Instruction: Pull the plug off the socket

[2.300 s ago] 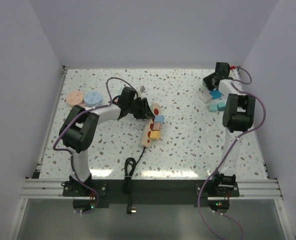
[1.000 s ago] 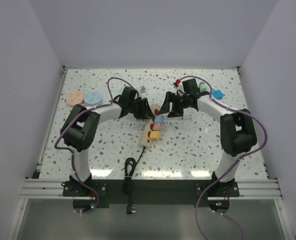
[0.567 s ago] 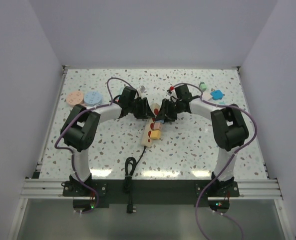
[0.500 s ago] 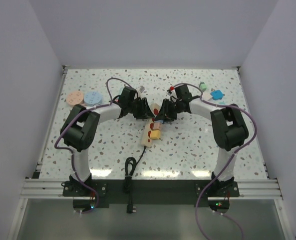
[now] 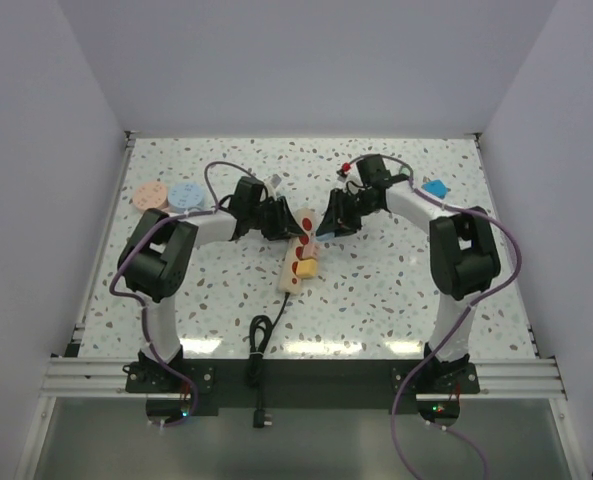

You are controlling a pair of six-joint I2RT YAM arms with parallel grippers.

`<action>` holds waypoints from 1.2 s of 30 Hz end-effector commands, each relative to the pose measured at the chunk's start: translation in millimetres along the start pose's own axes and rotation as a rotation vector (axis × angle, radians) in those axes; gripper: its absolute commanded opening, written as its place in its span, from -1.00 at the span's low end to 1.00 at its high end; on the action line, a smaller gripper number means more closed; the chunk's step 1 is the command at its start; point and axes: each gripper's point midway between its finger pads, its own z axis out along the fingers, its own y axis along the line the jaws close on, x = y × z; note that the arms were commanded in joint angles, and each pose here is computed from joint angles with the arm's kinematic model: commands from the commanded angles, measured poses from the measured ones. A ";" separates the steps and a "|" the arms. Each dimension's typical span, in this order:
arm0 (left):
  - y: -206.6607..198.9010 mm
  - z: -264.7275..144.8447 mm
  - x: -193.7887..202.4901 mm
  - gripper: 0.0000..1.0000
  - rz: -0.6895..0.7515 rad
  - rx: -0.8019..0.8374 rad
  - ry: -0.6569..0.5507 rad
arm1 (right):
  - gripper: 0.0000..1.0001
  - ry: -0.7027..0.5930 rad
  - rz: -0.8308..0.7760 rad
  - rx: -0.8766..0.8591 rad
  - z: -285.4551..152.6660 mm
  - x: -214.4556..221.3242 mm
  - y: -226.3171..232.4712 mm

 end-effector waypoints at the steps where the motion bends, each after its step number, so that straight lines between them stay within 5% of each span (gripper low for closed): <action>1: 7.2 -8.7 -9.9 -1.00 0.014 0.019 -0.041 | -1.00 0.049 -0.110 -0.075 -45.2 -2.0 25.6; 6: -10.8 -15.6 -25.4 -1.00 0.038 0.068 -0.074 | -1.00 -0.103 -0.089 0.007 -62.4 -35.6 14.2; 16: -38.5 -22.5 -37.9 -1.00 0.049 0.145 -0.074 | -1.00 -0.772 0.335 0.259 -150.3 -203.4 -101.3; 24: -35.9 -27.4 -33.6 -1.00 0.046 0.130 -0.070 | -1.00 -0.796 0.517 0.325 -146.0 -262.8 -176.3; 28: -32.5 -26.8 -28.7 -1.00 0.045 0.119 -0.055 | -0.98 -0.935 0.614 0.290 -160.3 -277.6 -199.9; 31: -31.0 -25.8 -28.3 -1.00 0.045 0.114 -0.052 | -0.84 -0.926 0.674 0.302 -156.0 -278.2 -217.5; 34: -31.2 -25.7 -30.2 -1.00 0.046 0.113 -0.052 | -0.31 -0.947 0.688 0.339 -164.7 -279.3 -223.8; 36: -32.1 -25.1 -31.1 -1.00 0.050 0.112 -0.052 | -0.17 -0.965 0.698 0.369 -170.8 -275.8 -230.3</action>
